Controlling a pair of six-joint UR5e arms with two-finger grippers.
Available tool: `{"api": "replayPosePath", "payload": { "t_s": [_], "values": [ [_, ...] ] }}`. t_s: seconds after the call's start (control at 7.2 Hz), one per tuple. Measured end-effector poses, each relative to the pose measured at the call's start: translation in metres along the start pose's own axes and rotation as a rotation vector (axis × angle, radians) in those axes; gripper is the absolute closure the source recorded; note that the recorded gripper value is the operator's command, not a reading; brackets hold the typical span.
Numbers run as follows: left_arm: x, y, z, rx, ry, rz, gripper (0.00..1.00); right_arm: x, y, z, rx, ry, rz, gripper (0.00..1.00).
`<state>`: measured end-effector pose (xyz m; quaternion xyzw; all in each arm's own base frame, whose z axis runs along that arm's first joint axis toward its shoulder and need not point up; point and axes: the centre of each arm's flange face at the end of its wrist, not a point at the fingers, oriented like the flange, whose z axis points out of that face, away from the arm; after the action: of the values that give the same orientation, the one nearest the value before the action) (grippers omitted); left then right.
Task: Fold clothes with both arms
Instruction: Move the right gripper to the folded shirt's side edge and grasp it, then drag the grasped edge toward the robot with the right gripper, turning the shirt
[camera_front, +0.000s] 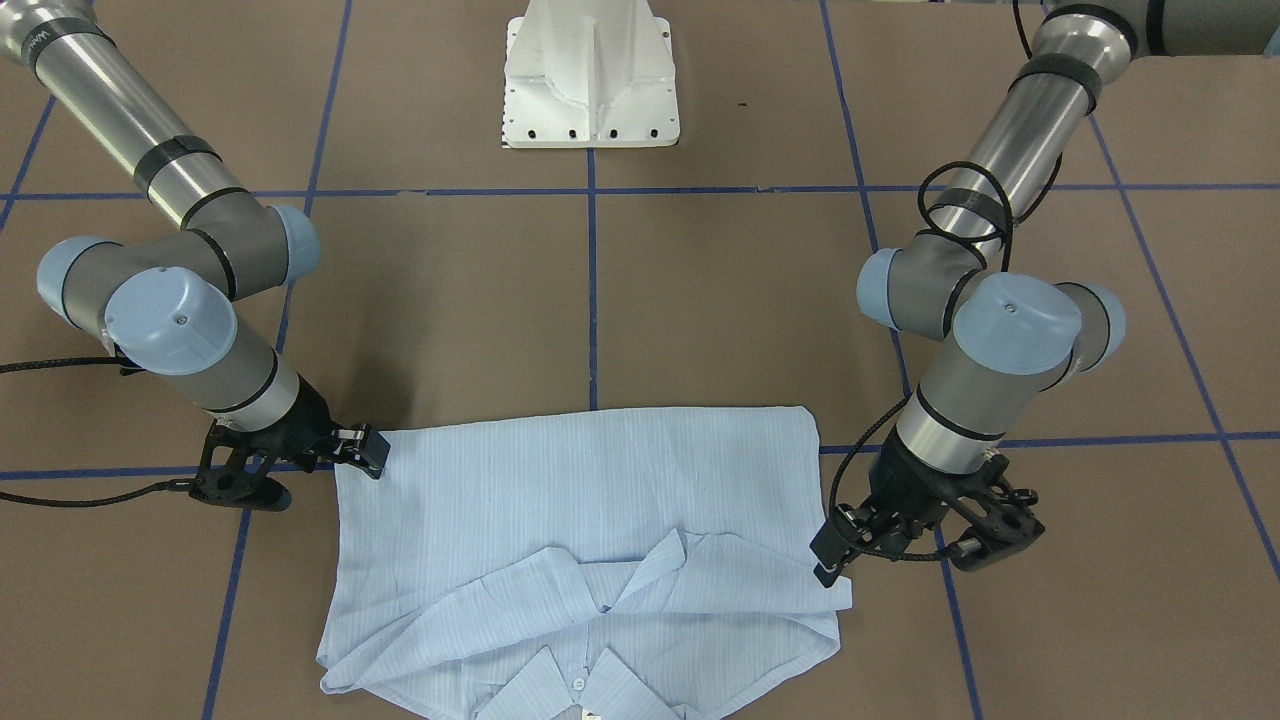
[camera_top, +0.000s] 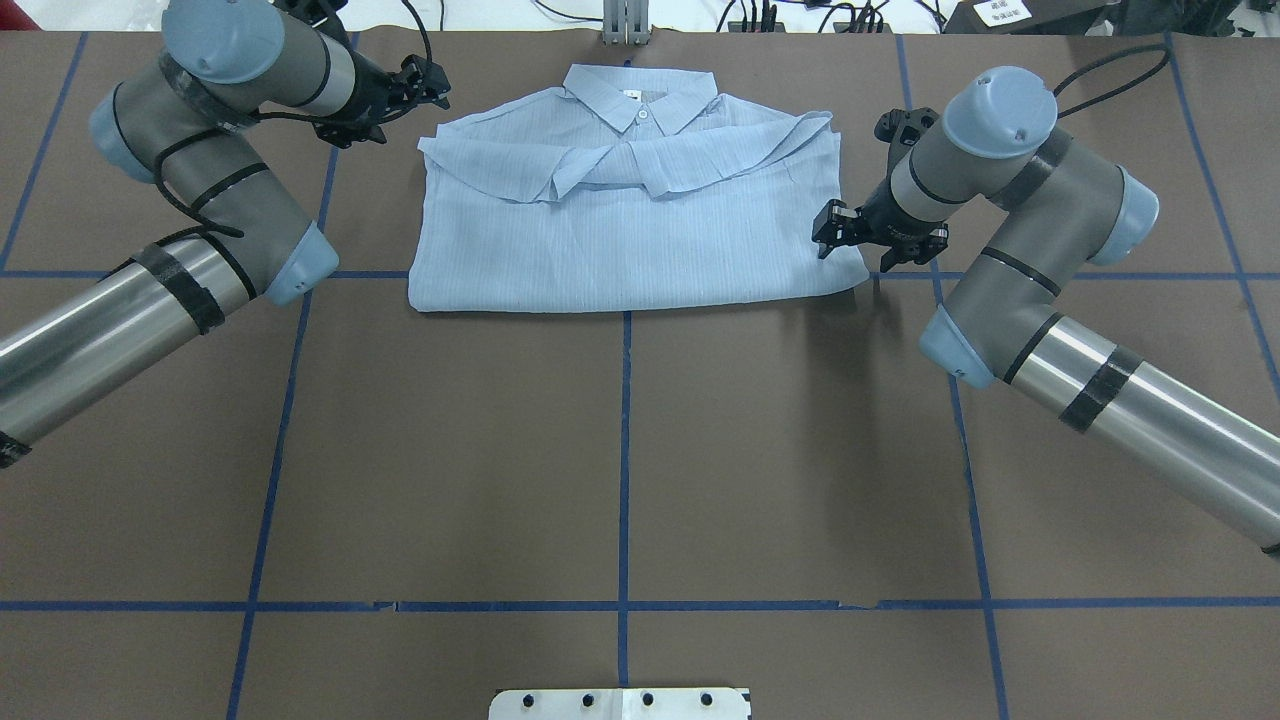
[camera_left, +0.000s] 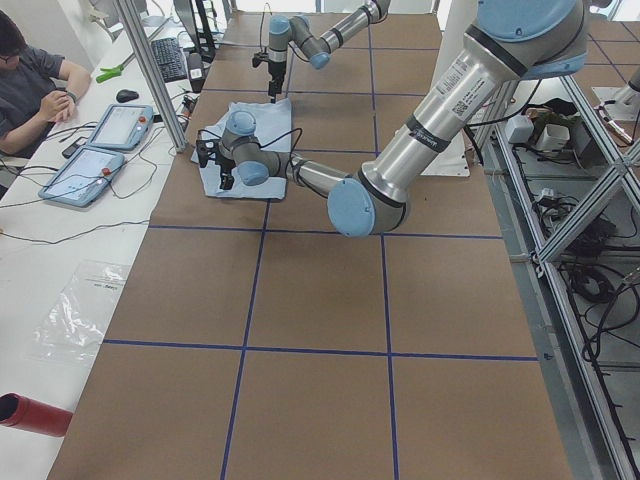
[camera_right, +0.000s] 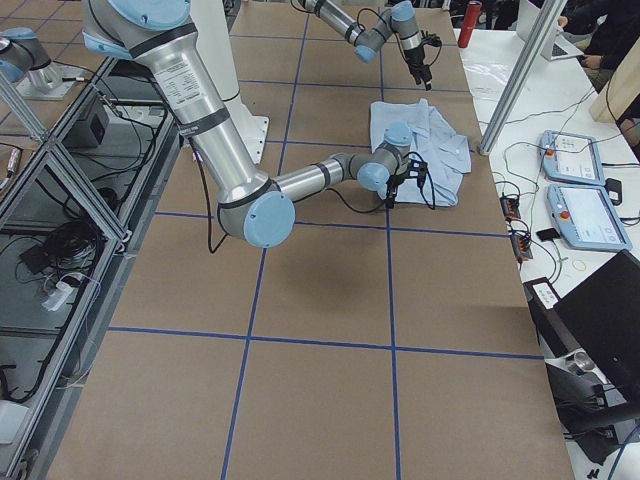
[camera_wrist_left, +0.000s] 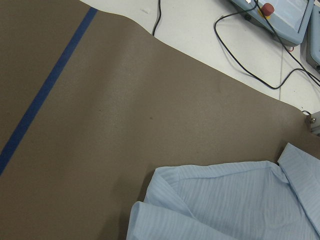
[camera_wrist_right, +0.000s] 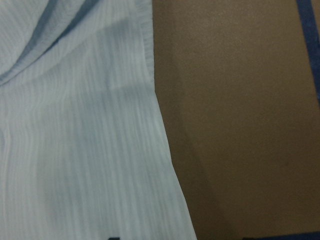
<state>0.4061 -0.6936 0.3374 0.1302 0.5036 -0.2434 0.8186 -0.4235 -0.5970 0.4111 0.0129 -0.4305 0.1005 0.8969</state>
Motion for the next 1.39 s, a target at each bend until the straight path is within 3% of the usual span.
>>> {"api": "replayPosePath", "payload": {
  "t_s": [0.14,0.42,0.97,1.39],
  "values": [
    [-0.001,0.000,0.000,0.000,-0.001,0.000,0.00,-0.001,0.002,0.000,-0.004,-0.004,-0.003,0.74],
    [-0.003,0.000,0.000,-0.001,-0.002,0.000,0.01,-0.005,0.006,-0.006,-0.006,-0.018,-0.012,1.00],
    [-0.003,0.000,0.000,0.000,-0.002,0.000,0.02,0.020,0.023,-0.014,-0.001,-0.035,-0.024,1.00],
    [-0.004,0.003,-0.011,0.003,0.017,0.004,0.02,0.076,0.096,-0.056,-0.013,-0.071,-0.065,1.00]
  ]
}}
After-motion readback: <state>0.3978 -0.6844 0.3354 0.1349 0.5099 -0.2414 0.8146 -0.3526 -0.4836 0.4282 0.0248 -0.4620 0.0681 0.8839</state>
